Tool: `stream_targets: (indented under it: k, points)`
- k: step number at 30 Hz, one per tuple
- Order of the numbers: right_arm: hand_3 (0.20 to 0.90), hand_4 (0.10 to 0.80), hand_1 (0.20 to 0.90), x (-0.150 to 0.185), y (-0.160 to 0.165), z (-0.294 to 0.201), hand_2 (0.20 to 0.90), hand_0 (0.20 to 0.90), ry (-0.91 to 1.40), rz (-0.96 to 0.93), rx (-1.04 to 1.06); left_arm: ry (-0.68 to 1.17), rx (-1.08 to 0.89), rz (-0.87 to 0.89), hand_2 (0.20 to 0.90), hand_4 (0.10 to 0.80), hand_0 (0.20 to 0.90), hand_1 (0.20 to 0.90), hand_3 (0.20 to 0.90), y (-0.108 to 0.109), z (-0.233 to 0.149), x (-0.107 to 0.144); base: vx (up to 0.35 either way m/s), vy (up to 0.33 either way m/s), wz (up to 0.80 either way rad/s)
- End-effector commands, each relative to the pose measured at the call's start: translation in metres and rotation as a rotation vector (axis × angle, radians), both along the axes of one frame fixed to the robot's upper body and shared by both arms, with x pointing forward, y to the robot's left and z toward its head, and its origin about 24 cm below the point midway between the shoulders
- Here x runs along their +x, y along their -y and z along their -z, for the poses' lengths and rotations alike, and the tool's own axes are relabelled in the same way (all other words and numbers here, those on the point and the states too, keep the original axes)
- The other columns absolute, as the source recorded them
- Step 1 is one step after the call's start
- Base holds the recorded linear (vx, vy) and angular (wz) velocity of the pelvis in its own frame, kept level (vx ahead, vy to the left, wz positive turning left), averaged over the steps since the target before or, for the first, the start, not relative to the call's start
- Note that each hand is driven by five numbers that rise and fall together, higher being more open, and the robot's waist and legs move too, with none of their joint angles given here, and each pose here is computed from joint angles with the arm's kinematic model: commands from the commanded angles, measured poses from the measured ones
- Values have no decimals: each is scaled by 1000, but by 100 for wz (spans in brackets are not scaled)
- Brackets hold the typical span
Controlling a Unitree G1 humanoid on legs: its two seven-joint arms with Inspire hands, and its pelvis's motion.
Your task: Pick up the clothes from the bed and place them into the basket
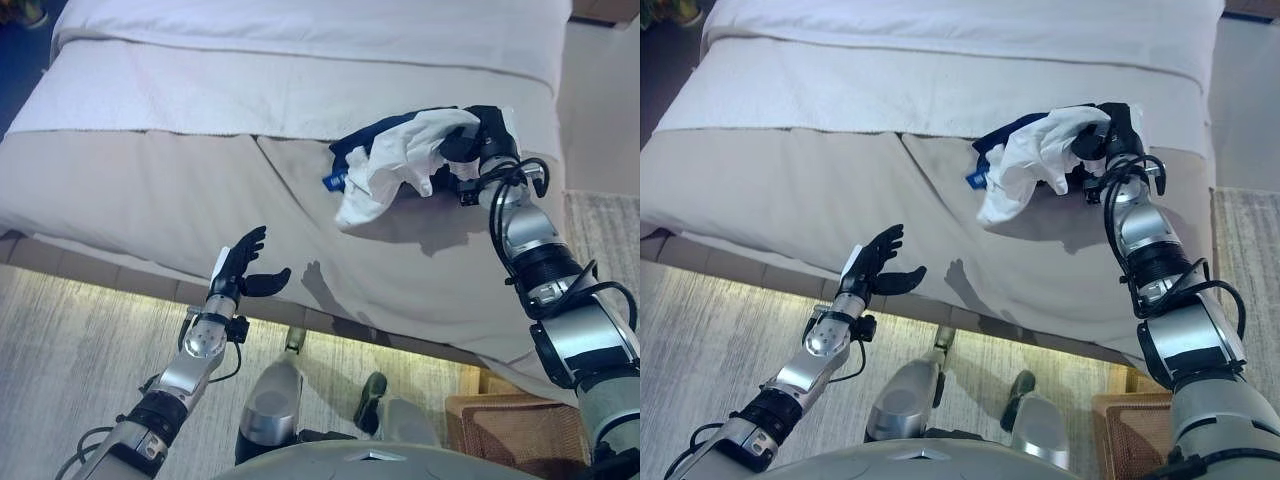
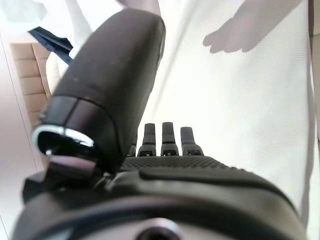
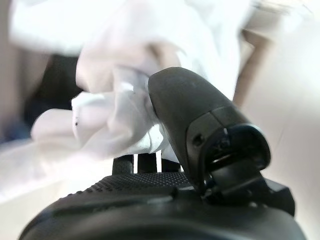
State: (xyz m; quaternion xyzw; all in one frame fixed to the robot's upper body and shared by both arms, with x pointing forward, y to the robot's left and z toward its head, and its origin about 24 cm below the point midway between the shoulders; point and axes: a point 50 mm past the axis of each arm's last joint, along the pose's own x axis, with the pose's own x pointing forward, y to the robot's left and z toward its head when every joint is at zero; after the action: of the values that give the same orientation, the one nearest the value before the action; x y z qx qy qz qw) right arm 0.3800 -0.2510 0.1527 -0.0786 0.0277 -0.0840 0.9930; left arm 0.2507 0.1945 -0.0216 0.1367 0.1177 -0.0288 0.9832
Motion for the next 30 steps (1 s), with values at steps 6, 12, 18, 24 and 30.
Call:
stream_targets:
  k: [6, 12, 18, 24, 30]
  points:
    - [200, 100, 300, -5, -18, -30, 300, 300, 122, -547, 601, -6, 51, 33, 900, 800, 900, 900, 900, -24, 5, -14, 68, -48, 0]
    - [200, 100, 300, -11, -52, -31, 300, 300, 50, -833, 897, -23, 72, 48, 900, 800, 900, 900, 900, -31, 11, -24, 30, -18, 1]
    - [200, 100, 300, -5, -63, -39, 300, 300, 125, -748, 1299, -38, 70, 51, 900, 800, 900, 900, 900, -33, 14, -29, 24, -1, 2]
    - [200, 100, 300, 4, -24, -4, 300, 300, 99, -288, 1539, -55, 65, 28, 900, 800, 900, 900, 900, -29, 17, -28, 33, 18, 5]
    - [200, 100, 300, -8, 22, 53, 300, 300, 9, 177, 1613, -56, 60, -7, 900, 800, 900, 900, 900, -23, 18, -22, 7, 1, 1]
